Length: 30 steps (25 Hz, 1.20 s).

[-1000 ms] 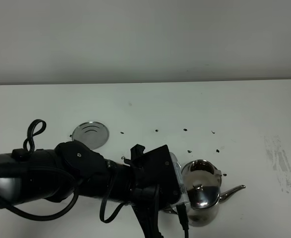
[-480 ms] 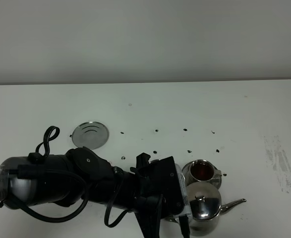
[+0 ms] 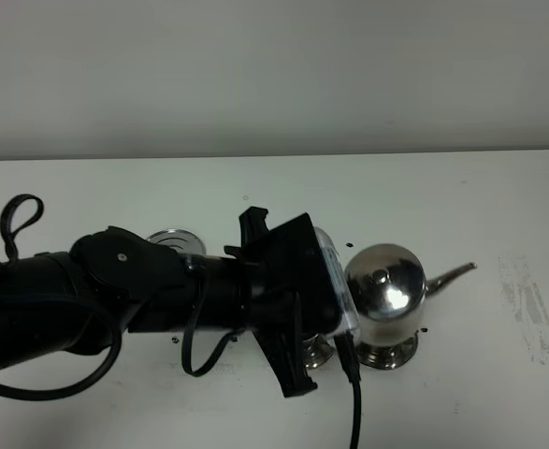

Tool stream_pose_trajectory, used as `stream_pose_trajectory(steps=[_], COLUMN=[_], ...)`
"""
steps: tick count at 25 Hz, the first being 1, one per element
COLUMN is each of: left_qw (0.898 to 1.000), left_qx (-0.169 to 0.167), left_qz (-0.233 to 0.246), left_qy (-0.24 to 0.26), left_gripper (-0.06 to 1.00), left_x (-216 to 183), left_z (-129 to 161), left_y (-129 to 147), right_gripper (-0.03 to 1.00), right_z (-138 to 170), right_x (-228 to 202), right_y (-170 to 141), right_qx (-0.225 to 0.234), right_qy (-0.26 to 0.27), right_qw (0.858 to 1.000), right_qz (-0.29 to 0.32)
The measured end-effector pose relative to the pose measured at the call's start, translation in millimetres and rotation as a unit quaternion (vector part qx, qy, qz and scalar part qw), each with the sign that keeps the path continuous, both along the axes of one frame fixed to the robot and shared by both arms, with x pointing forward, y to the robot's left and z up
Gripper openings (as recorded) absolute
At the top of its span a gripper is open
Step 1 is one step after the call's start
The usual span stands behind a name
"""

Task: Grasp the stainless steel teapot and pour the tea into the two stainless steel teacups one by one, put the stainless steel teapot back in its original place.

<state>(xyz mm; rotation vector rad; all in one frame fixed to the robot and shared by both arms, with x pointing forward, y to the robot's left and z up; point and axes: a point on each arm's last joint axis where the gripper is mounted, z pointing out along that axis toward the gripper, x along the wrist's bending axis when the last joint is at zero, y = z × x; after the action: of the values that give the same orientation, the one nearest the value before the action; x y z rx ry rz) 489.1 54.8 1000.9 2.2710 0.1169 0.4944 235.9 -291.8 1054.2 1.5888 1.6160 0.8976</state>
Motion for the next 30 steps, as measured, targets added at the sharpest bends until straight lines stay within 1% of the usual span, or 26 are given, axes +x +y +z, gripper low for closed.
stream_pose_trajectory(steps=[2, 5, 7, 10, 12, 14, 18, 23, 27, 30], left_qw=[1.000, 0.998, 0.996, 0.990, 0.985, 0.980, 0.967, 0.947, 0.934, 0.926], left_qx=[-0.007, -0.009, -0.006, -0.005, -0.004, 0.004, 0.008, -0.007, -0.024, -0.033], left_qz=[0.021, 0.061, 0.092, 0.142, 0.174, 0.200, 0.253, 0.316, 0.352, 0.370], left_qy=[-0.006, -0.011, -0.012, 0.001, 0.013, 0.018, 0.033, 0.050, 0.055, 0.063], left_gripper=[0.22, 0.22, 0.22, 0.22, 0.22, 0.22, 0.22, 0.22, 0.22, 0.22], left_x=[7.2, 22.2, 34.2, 47.9, 54.9, 60.7, 68.2, 73.3, 75.7, 77.0], left_z=[8.6, 17.5, 21.5, 22.3, 21.5, 20.5, 18.8, 18.7, 19.8, 18.8], left_y=[7.6, 24.1, 37.4, 56.9, 69.2, 81.2, 98.1, 108.6, 111.5, 112.6], right_gripper=[0.23, 0.23, 0.23, 0.23, 0.23, 0.23, 0.23, 0.23, 0.23, 0.23], right_z=[0.0, 0.0, 0.0, 0.0, 0.0, 0.0, 0.0, 0.0, 0.0, 0.0], right_x=[0.0, 0.0, 0.0, 0.0, 0.0, 0.0, 0.0, 0.0, 0.0, 0.0], right_y=[0.0, 0.0, 0.0, 0.0, 0.0, 0.0, 0.0, 0.0, 0.0, 0.0], right_qx=[0.000, 0.000, 0.000, 0.000, 0.000, 0.000, 0.000, 0.000, 0.000, 0.000], right_qy=[0.000, 0.000, 0.000, 0.000, 0.000, 0.000, 0.000, 0.000, 0.000, 0.000], right_qw=[1.000, 1.000, 1.000, 1.000, 1.000, 1.000, 1.000, 1.000, 1.000, 1.000], right_qz=[0.000, 0.000, 0.000, 0.000, 0.000, 0.000, 0.000, 0.000, 0.000, 0.000])
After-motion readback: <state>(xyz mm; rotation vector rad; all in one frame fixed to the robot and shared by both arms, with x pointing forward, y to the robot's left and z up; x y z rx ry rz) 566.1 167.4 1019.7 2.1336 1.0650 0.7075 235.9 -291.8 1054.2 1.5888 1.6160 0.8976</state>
